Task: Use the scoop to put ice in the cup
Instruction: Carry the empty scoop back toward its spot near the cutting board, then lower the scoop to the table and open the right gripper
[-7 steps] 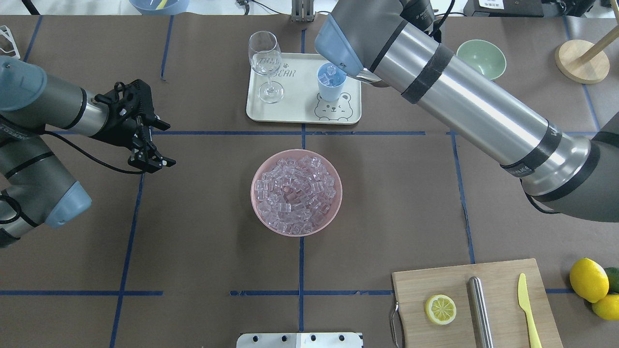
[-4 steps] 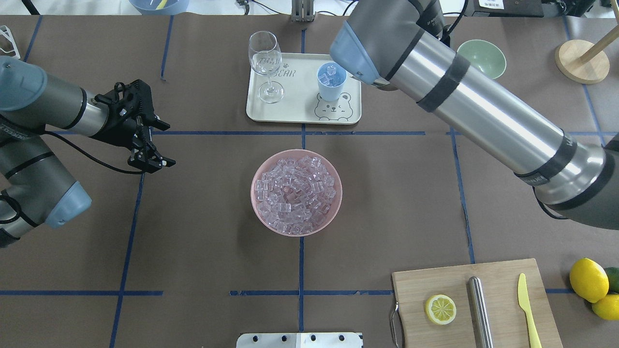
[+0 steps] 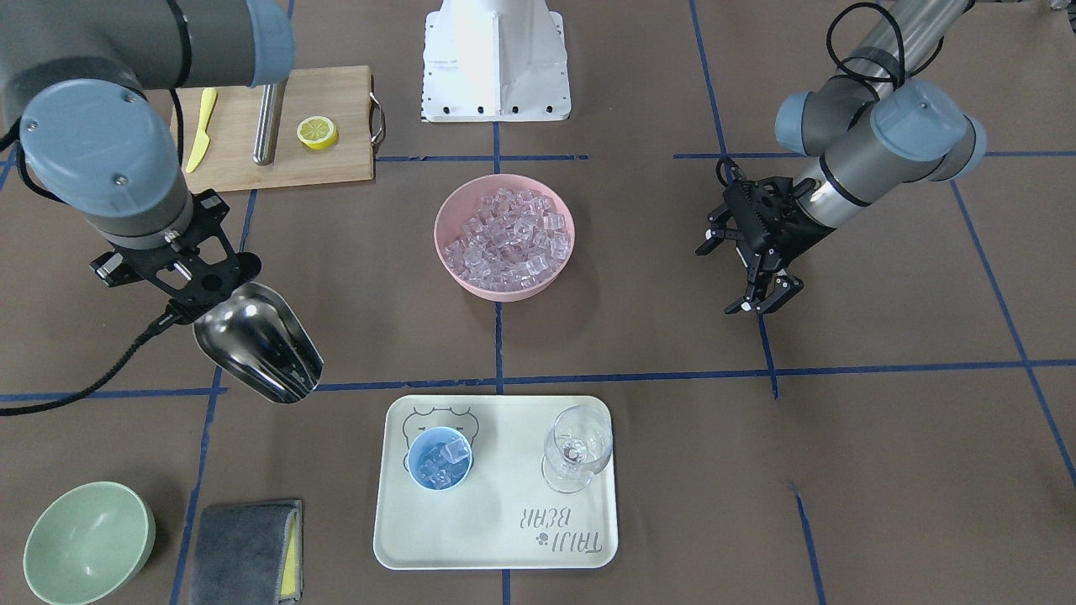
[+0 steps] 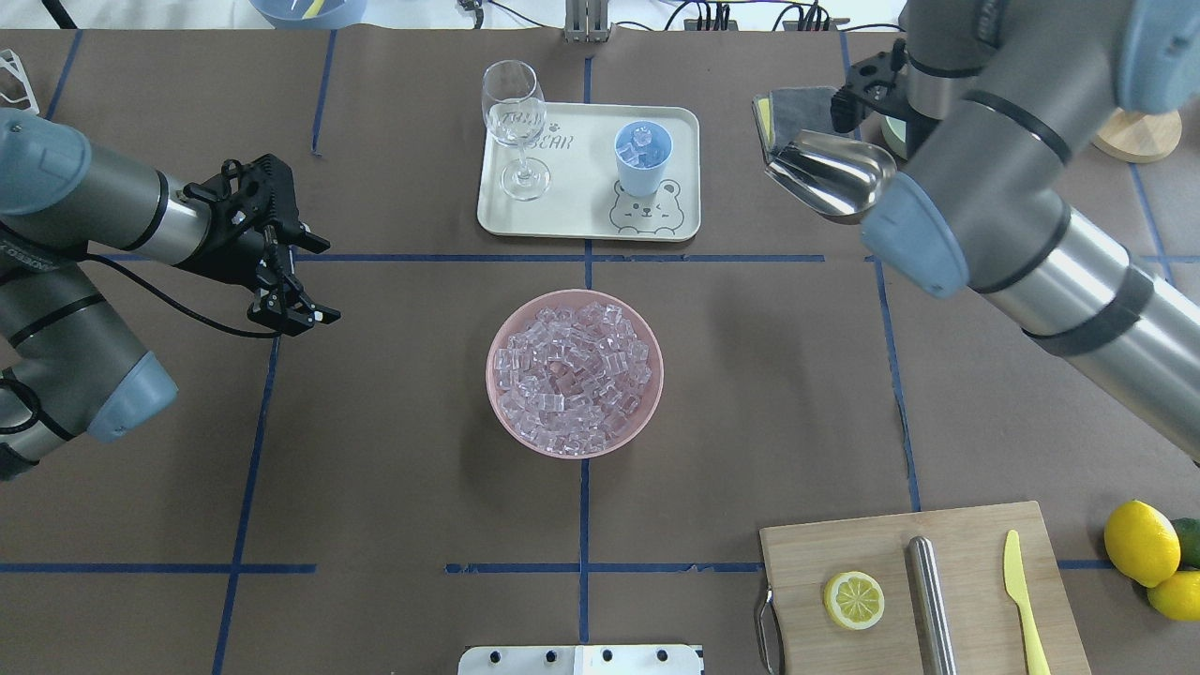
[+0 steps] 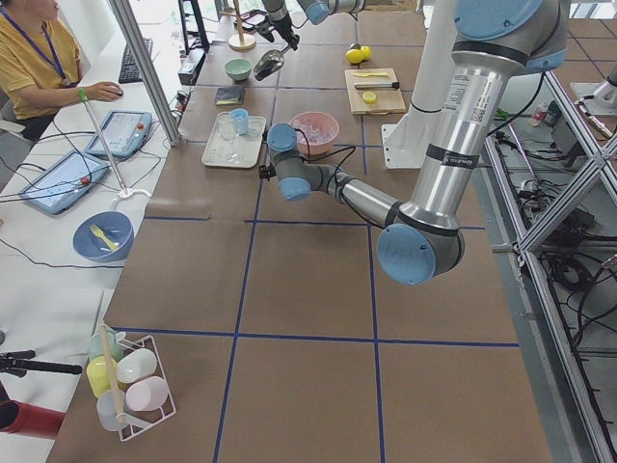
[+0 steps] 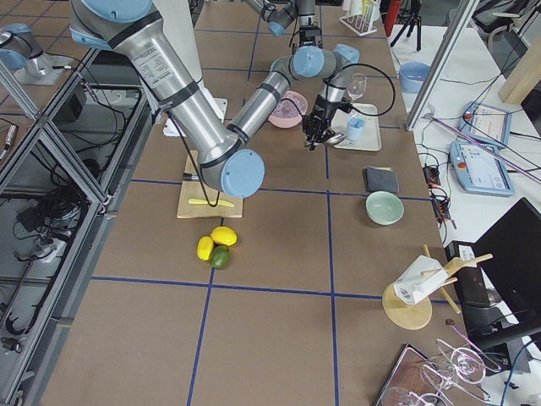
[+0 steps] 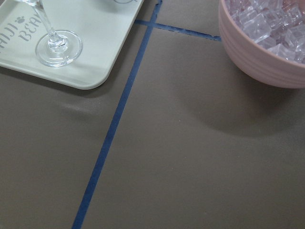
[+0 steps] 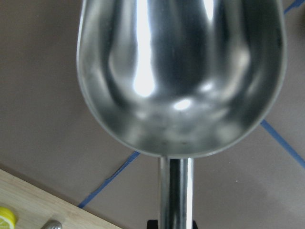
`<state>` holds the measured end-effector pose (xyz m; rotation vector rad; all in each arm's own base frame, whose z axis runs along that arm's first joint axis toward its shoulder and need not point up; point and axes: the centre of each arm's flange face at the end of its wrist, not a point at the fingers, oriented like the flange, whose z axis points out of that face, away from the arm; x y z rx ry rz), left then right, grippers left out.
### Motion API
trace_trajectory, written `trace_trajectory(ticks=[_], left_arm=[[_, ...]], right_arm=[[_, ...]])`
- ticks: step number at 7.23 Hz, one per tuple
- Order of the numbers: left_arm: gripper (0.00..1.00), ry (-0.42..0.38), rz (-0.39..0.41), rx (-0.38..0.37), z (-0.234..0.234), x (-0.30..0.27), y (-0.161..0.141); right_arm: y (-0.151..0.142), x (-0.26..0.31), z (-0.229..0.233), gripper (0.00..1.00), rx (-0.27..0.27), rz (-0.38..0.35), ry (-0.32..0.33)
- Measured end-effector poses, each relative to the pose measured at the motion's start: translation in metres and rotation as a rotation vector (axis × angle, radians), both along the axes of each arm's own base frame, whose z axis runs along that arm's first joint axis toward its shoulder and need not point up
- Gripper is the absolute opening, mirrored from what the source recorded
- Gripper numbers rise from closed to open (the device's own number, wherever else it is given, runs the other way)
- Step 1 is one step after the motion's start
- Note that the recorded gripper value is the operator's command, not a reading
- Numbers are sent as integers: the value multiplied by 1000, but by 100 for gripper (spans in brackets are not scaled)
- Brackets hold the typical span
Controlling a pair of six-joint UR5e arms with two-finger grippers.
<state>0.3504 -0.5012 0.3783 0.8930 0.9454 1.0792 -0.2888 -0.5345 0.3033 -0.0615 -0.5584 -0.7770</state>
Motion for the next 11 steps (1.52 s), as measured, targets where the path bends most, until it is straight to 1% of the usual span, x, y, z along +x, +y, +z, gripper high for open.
trace_trajectory(ticks=[1, 2, 3, 4, 5, 6, 7, 8, 11], left_arm=[[100, 0, 0, -1, 0, 0, 0], [100, 1, -1, -1, -1, 0, 0], [100, 3, -2, -1, -2, -1, 1], [100, 4, -3, -1, -3, -1, 1], [100, 6, -4, 0, -4, -1, 1], [100, 6, -4, 0, -4, -1, 1], [100, 7, -4, 1, -5, -1, 1], [100, 7, -5, 1, -5, -2, 1], [100, 8, -7, 1, -5, -3, 1]], right_arm=[[24, 13, 32, 0, -46, 67, -52], [47, 26, 63, 0, -77, 141, -78], [69, 41, 98, 0, -93, 213, -96], [88, 54, 132, 0, -99, 290, -121], [104, 64, 162, 0, -120, 413, -158], [117, 67, 187, 0, -160, 528, -192], [132, 68, 209, 0, -197, 593, -214], [146, 65, 226, 0, -219, 606, -220], [174, 60, 253, 0, -281, 569, -196]])
